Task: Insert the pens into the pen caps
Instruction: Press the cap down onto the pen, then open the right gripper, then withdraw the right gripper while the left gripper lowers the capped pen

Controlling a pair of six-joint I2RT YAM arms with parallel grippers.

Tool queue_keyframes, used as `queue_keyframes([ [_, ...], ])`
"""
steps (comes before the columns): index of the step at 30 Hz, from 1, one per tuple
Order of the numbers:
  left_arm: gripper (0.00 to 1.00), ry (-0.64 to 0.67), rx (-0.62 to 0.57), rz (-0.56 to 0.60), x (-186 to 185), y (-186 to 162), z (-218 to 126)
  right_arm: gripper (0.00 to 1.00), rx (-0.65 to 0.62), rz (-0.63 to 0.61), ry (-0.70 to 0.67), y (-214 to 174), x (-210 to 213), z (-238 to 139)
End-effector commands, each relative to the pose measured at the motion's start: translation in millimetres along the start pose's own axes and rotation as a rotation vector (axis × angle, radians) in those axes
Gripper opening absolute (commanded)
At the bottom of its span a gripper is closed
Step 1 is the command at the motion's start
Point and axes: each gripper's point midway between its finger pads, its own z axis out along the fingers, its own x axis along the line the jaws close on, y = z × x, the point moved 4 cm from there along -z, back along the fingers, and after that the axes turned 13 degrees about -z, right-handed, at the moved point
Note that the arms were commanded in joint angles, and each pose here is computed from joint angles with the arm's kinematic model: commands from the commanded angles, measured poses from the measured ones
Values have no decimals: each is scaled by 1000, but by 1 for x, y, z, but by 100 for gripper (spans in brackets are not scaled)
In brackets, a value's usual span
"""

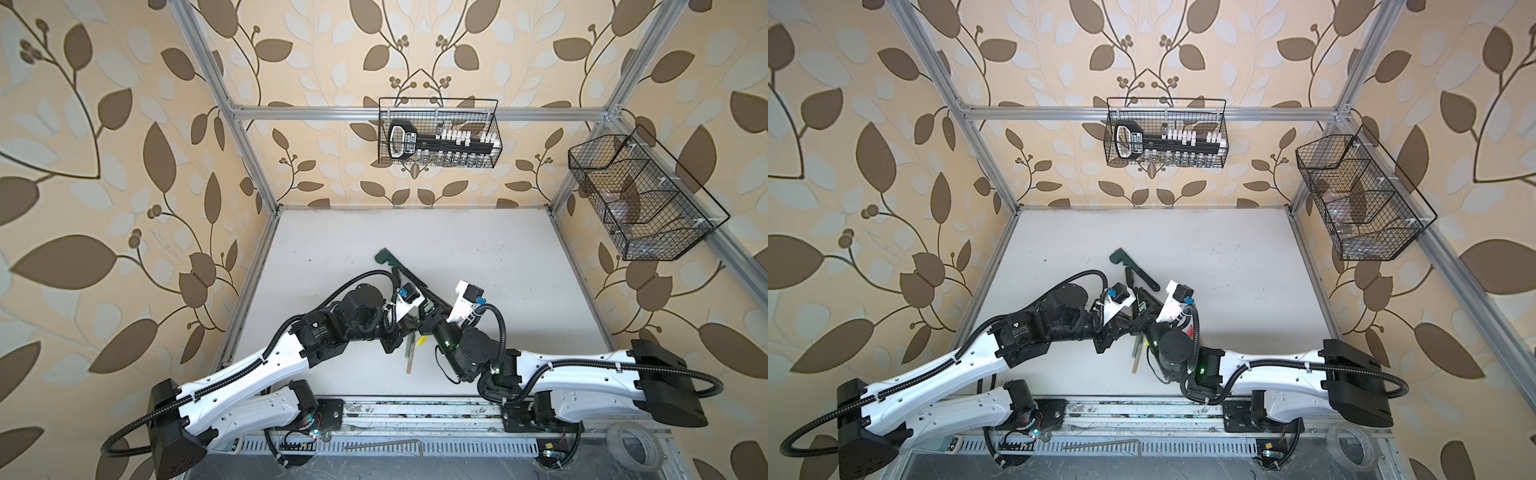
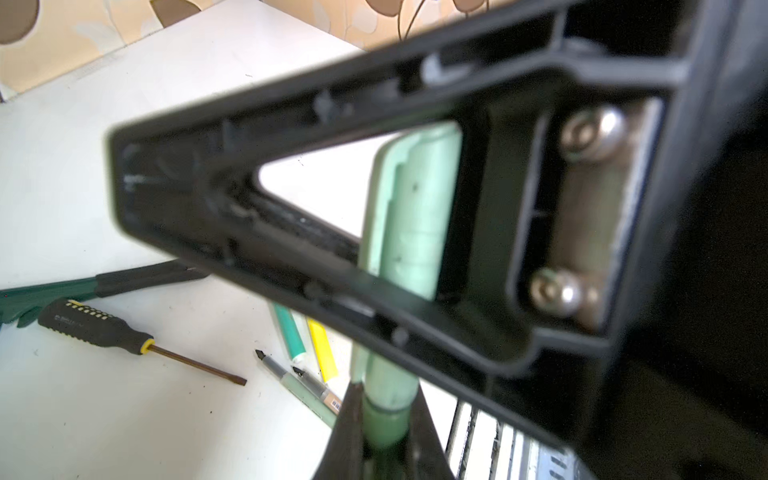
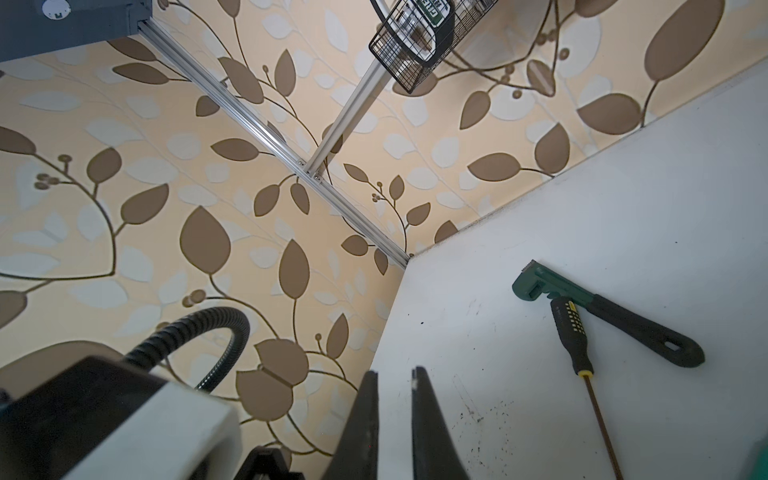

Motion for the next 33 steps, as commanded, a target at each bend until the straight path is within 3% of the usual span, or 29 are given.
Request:
queue_keyframes([
  [1,0,94,-897,-45,1,177,-104,0,441,-21,516,-92,72,-69],
  [9,0,65,-984,-97,14,159,-124,0,458,73,570,-93,83,-84],
  [15,0,146,-990,-92,23,150,-128,0,471,1,493,-101,88,-87],
  [22,0,202,-896,-172,41,122,-111,0,419,-131,327,-81,62,-77],
  [24,0,227,-842,-225,50,106,-102,12,402,-172,269,-66,52,-73],
  [27,0,224,-726,-298,60,77,-79,47,395,-233,226,-44,41,-64],
  [28,0,222,-683,-324,64,66,-72,55,409,-249,194,-36,34,-59],
  [33,0,352,-500,-592,99,-4,-45,64,396,-250,24,3,-8,-47],
])
